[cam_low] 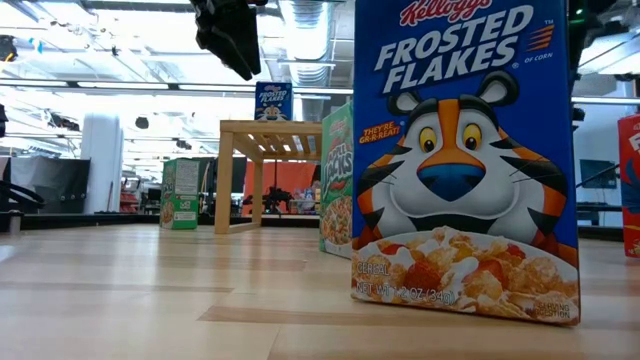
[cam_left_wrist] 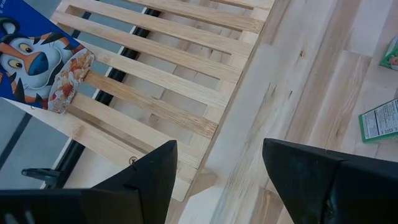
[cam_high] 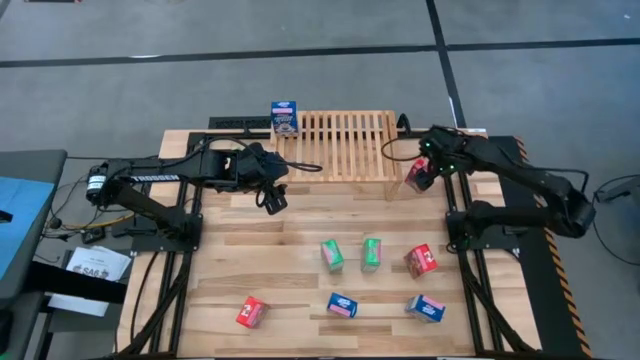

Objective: Stack cereal on shelf
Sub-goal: Put the top red cereal box on the shelf

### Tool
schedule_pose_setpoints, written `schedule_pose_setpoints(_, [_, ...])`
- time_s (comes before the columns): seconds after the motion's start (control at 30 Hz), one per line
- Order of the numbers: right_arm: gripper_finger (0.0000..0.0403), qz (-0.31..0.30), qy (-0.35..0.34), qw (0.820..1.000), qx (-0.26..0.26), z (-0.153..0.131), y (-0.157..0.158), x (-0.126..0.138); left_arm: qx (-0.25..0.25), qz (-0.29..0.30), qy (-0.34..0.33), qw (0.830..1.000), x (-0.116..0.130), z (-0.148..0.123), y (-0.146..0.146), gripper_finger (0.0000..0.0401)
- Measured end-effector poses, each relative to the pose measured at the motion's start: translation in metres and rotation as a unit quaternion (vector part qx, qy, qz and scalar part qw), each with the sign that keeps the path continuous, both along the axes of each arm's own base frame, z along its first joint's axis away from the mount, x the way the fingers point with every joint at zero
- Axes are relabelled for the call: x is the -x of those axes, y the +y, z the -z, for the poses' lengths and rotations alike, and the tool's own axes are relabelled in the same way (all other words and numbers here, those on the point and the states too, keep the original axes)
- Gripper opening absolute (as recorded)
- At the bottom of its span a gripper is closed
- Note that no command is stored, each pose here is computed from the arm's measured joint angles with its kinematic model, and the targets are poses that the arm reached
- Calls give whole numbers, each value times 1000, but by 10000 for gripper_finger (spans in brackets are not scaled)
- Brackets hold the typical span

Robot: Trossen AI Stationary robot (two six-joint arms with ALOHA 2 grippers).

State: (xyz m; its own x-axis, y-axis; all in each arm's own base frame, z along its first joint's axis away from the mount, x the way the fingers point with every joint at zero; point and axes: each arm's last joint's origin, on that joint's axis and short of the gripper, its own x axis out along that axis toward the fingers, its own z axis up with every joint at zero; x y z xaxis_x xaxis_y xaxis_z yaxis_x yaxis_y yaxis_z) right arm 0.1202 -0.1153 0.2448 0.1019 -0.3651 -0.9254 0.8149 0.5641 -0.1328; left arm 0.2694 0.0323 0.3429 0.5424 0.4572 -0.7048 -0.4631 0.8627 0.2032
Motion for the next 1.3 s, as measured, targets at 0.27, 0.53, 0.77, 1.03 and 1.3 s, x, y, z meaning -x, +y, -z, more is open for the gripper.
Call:
schedule_pose_setpoints(0.27, [356,-1,31,999,-27,12,-7,-8,0,0,0,1000,0,0,0,227])
schedule_pose_setpoints(0.53, [296,1,41,998,-38,15,-7,-8,0,0,1,1000,0,0,0,227])
schedule_pose_setpoints(0.77, [265,2,40,998,-39,15,-7,-8,0,0,1,1000,0,0,0,227])
schedule_pose_setpoints(1.03, [230,3,41,998,-41,15,-7,-8,0,0,1,1000,0,0,0,227])
schedule_pose_setpoints(1.3, [206,3,46,998,-45,15,-6,-7,0,0,0,1000,0,0,0,227])
